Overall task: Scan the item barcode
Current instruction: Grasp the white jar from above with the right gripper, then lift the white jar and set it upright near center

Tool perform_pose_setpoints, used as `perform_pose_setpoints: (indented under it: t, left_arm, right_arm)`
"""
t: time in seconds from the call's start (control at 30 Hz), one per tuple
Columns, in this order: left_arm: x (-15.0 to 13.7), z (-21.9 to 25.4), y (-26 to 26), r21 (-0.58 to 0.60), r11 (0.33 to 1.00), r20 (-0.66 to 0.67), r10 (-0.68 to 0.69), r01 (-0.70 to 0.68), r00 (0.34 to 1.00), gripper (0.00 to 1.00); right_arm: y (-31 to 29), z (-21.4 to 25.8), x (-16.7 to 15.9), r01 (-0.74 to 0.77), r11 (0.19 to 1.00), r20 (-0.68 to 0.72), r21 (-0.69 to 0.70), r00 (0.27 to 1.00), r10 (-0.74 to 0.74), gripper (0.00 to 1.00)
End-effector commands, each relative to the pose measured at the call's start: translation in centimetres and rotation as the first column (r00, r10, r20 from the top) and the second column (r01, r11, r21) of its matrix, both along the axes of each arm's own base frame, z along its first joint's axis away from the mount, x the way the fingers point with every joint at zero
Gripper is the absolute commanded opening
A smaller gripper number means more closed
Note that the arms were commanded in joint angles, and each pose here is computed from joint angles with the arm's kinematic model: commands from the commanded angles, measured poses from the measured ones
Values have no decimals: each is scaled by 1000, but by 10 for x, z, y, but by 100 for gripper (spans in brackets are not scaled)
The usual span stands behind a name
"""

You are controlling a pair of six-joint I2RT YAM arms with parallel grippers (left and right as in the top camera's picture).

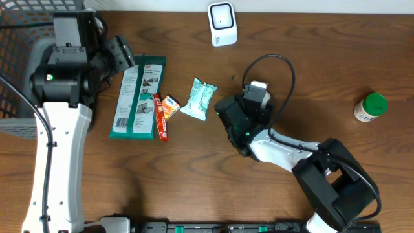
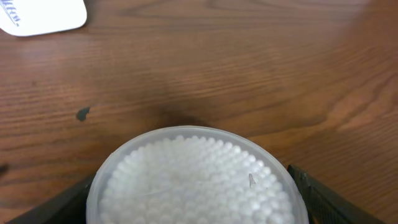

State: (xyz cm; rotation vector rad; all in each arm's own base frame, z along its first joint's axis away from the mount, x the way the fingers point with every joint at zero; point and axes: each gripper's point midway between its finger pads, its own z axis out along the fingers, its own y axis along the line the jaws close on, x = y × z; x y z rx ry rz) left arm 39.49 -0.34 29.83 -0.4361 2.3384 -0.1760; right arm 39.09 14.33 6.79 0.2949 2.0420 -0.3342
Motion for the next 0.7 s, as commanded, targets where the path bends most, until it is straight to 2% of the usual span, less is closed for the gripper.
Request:
perform_pose_setpoints:
  t: [0.0, 0.07, 0.2, 0.33, 0.5, 0.67]
  left_arm:
    - [1, 3, 4, 8, 1000, 7, 11, -11, 1000, 77]
    - [1, 3, 4, 8, 1000, 7, 11, -11, 1000, 77]
    - [1, 3, 4, 8, 1000, 7, 11, -11, 1000, 77]
    - [1, 3, 4, 8, 1000, 7, 11, -11, 1000, 77]
    - [1, 3, 4, 8, 1000, 7, 11, -11, 1000, 77]
    - [1, 3, 4, 8, 1000, 7, 11, -11, 1000, 77]
  right_arm:
    - [-3, -4, -2, -29, 996, -34, -86, 999, 26, 82]
    - [-1, -3, -3, -67, 988, -60, -138, 996, 59, 99]
    - [5, 8, -4, -130, 971, -82, -202, 990, 115, 99]
    - [15, 30, -7, -181, 962, -67, -205, 983, 170, 99]
    - [29, 78, -15, -308, 946, -44, -99, 951, 305, 99]
    - [26, 160, -27, -435, 900, -4, 20, 901, 435, 99]
